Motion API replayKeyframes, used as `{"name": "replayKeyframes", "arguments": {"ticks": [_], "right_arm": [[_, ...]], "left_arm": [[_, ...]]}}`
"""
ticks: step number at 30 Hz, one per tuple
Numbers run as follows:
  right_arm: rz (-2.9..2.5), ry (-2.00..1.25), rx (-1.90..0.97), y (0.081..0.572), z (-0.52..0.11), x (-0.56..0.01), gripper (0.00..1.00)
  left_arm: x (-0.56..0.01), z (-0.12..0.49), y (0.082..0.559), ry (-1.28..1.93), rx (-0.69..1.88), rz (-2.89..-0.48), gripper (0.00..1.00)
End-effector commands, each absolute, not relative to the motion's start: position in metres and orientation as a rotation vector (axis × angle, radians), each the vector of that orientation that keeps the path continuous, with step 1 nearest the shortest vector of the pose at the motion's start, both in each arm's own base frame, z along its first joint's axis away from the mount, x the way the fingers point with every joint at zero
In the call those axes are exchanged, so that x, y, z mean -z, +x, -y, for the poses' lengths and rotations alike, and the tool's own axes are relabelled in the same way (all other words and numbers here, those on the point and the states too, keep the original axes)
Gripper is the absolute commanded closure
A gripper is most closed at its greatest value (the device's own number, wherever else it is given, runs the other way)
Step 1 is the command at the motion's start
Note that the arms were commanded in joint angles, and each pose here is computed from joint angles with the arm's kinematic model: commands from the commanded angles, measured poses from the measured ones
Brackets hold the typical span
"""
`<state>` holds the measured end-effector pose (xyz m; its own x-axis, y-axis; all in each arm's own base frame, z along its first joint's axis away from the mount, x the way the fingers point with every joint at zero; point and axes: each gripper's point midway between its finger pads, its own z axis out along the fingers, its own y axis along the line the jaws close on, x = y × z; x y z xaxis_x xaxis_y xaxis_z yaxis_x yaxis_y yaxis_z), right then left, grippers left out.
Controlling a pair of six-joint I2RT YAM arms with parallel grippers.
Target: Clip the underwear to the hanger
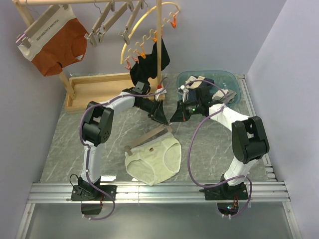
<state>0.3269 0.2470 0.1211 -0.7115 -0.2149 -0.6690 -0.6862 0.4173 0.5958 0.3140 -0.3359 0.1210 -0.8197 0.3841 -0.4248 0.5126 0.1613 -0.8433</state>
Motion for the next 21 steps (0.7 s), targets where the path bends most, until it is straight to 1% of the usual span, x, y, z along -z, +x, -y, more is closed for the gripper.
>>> {"name": "replayKeyframes", "arguments": {"ticks": [1,5,6,8,9,11,12,14,19,20,21], "right_arm": [[-2.103,-0.807,-1.226,0.3298,-0.2508,-0.1427,1.00],[-2.103,-0.808,-1.232,0.3292,-0.2516,-0.1432,1.00],[-2.105,-0.807,-1.232,0.3290,-0.2516,-0.1431,1.00],[-2.107,-0.809,-1.236,0.3281,-0.2521,-0.1421,1.00],[-2.107,-0.809,-1.236,0.3279,-0.2520,-0.1425,1.00],[-2.110,-0.807,-1.237,0.3274,-0.2519,-0.1417,1.00],[-2.110,-0.807,-1.237,0.3274,-0.2519,-0.1417,1.00],[-2.107,-0.808,-1.243,0.3273,-0.2524,-0.1423,1.00],[-2.114,-0.805,-1.255,0.3261,-0.2534,-0.1409,1.00],[-2.115,-0.801,-1.256,0.3265,-0.2530,-0.1408,1.00],[-2.117,-0.801,-1.258,0.3258,-0.2534,-0.1407,1.00]], "left_arm": [[-0.1321,0.3400,0.3115,0.946,1.770,-2.242,0.47],[-0.1338,0.3401,0.3118,0.945,1.781,-2.236,0.56],[-0.1341,0.3411,0.3120,0.947,1.783,-2.233,0.61],[-0.1348,0.3421,0.3122,0.948,1.785,-2.226,0.67],[-0.1351,0.3422,0.3119,0.946,1.788,-2.225,0.74],[-0.1347,0.3424,0.3114,0.946,1.798,-2.222,0.81],[-0.1363,0.3426,0.3117,0.954,1.799,-2.213,0.90],[-0.1345,0.3425,0.3108,0.958,1.794,-2.221,0.99],[-0.1342,0.3411,0.3091,0.968,1.780,-2.210,1.00],[-0.1361,0.3422,0.3103,0.981,1.774,-2.200,0.97],[-0.1327,0.3417,0.3085,0.973,1.779,-2.228,0.79]]}}
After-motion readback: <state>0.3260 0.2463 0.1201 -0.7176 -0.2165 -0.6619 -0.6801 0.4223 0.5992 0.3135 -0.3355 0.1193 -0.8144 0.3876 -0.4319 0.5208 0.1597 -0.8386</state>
